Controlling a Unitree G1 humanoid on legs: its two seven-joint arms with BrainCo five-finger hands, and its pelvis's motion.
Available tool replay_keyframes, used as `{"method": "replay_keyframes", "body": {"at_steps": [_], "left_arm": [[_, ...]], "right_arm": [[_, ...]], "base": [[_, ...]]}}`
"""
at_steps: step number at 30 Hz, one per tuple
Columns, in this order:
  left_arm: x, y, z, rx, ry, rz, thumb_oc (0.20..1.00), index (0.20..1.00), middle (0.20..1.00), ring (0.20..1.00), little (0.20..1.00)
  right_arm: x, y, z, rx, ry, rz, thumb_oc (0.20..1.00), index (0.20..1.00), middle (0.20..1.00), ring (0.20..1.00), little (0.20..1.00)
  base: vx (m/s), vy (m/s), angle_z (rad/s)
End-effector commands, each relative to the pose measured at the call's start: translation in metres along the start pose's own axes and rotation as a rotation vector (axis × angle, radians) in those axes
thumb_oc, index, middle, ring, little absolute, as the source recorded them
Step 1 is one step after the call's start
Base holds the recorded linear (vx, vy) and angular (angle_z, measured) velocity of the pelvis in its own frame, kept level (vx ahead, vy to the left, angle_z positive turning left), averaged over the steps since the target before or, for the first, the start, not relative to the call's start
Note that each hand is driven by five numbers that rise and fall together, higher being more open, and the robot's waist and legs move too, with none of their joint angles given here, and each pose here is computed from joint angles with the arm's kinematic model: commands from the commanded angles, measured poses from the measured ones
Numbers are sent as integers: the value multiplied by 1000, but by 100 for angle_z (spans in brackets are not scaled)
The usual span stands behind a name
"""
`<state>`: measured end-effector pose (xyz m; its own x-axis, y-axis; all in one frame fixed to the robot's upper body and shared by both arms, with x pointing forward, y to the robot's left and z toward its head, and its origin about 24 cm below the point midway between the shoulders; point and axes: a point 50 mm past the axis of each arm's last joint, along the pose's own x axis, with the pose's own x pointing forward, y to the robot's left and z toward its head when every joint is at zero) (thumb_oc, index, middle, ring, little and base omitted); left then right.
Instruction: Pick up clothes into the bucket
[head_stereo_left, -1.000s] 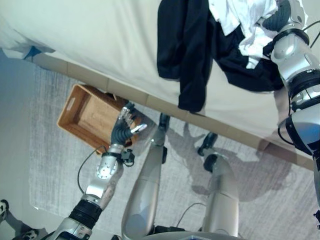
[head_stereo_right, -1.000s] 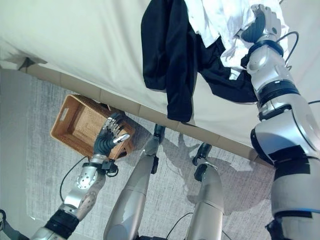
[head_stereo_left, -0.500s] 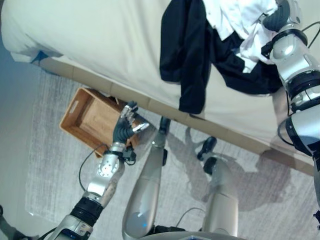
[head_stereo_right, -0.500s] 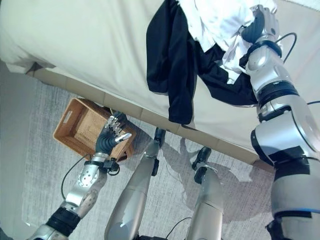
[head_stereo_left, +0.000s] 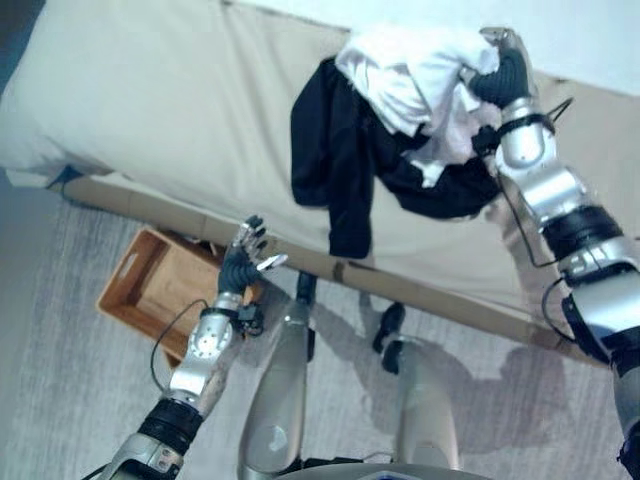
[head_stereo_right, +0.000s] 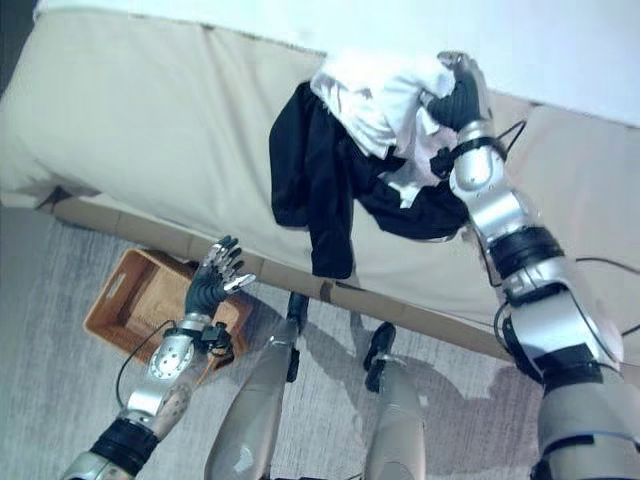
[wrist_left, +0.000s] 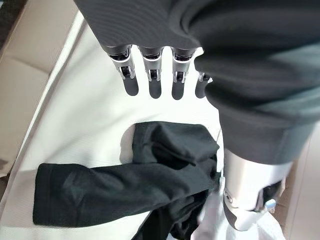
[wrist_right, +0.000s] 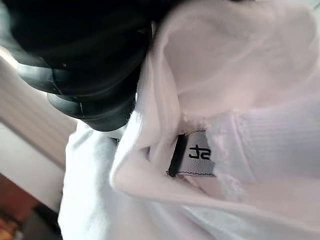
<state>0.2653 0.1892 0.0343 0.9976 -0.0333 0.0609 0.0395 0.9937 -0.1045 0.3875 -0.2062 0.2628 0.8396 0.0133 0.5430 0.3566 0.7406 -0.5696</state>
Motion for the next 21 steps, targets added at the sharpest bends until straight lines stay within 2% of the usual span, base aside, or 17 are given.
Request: {"method": "replay_keyframes", "body": {"at_steps": [1, 11, 13, 21], "left_arm": [[-12, 10, -6, -7, 11, 8, 1000, 1000, 1000, 1000, 1000], [-25, 22, -17, 23, 71, 24, 1000, 1000, 1000, 1000, 1000], [-27, 22, -19, 34, 85, 24, 1000, 1000, 1000, 1000, 1000], [-30, 19, -28, 22, 124, 24, 1000, 1000, 1000, 1000, 1000]], "right_arm": [[2, -27, 14, 91, -107, -73, 200, 200, 200, 200, 200], [-30, -32, 7, 178, -160, 5, 200, 200, 200, 200, 200], [-38, -30, 6, 247, -166, 16, 200, 200, 200, 200, 200], [-49, -36, 28, 348, -274, 53, 200, 200, 200, 200, 200]], "base": [[78, -31, -8], [88, -31, -5], [91, -28, -2], [84, -18, -7]]}}
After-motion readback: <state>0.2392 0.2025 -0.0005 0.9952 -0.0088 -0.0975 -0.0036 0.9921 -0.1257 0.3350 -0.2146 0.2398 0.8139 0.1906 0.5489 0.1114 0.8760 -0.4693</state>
